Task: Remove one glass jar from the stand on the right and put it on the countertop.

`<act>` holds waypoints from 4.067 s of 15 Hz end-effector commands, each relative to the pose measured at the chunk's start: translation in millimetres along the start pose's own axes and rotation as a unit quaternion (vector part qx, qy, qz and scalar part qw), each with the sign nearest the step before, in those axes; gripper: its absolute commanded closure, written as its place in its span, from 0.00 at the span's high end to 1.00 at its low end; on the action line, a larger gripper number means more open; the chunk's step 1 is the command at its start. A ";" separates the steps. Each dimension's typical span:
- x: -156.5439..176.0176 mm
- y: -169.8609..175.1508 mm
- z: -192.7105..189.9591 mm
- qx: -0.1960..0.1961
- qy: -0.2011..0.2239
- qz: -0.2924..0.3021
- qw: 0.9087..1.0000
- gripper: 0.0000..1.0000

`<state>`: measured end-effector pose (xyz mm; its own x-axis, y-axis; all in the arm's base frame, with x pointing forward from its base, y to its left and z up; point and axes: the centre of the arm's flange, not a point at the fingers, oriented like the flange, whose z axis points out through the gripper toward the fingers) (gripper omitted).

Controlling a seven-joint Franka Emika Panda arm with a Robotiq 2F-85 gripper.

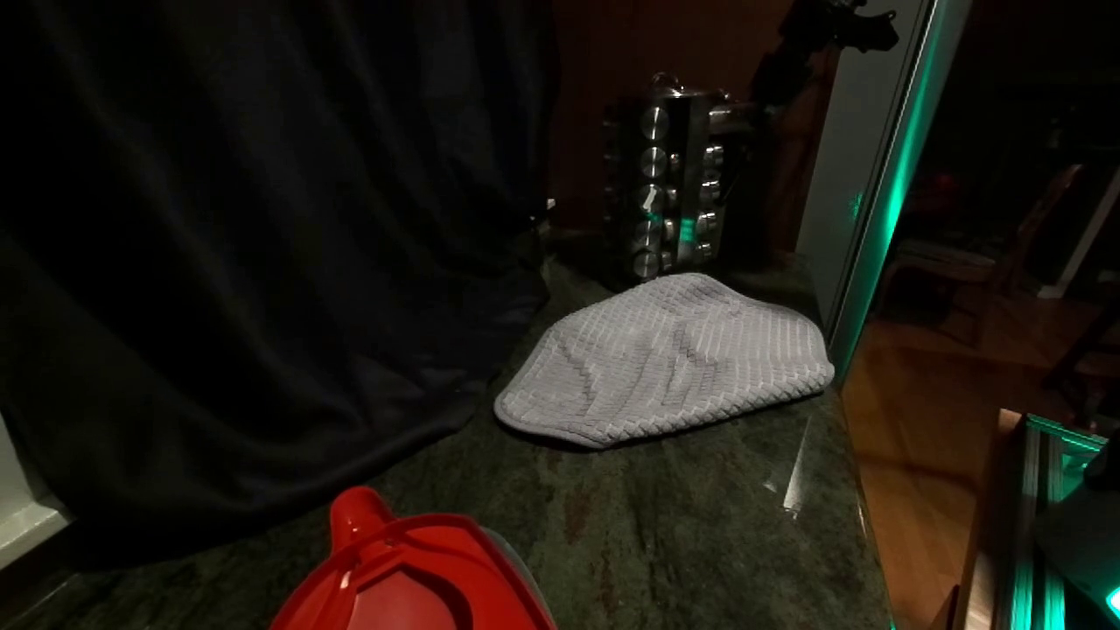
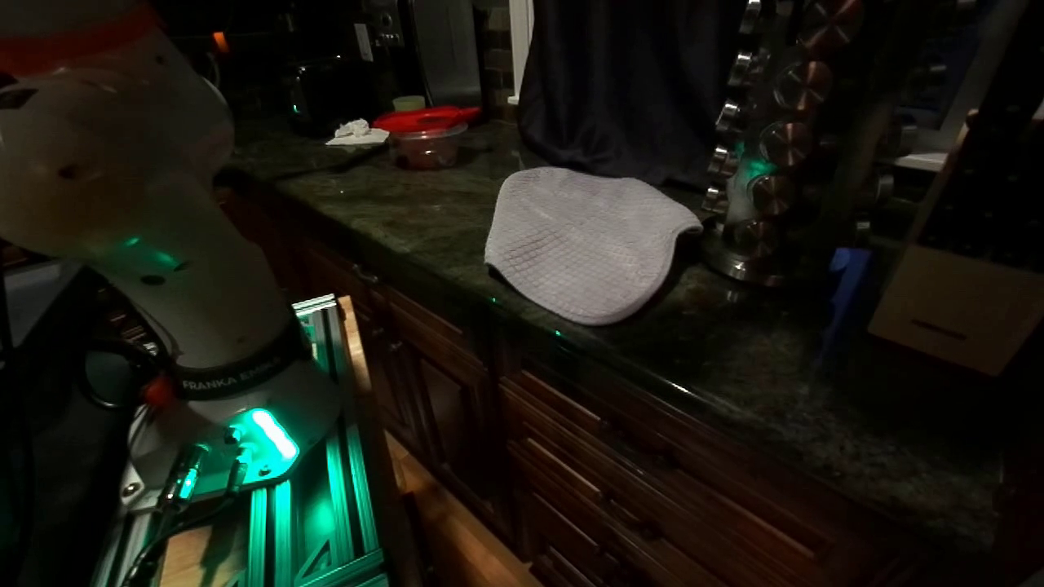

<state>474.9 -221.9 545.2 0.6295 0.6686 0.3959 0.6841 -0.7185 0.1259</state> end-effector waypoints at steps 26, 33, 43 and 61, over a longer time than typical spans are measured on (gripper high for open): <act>-17.7 -22.1 80.5 0.081 -0.378 0.117 0.915 0.25; -30.9 -17.3 112.6 0.110 -0.431 0.147 0.884 0.25; -41.0 -12.5 128.4 0.108 -0.430 0.147 0.884 0.50; 79.4 1.1 15.0 0.093 -0.415 0.149 0.893 0.25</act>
<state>496.9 -178.4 541.5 0.7951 0.4233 -0.4343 0.4458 -0.8935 -0.0546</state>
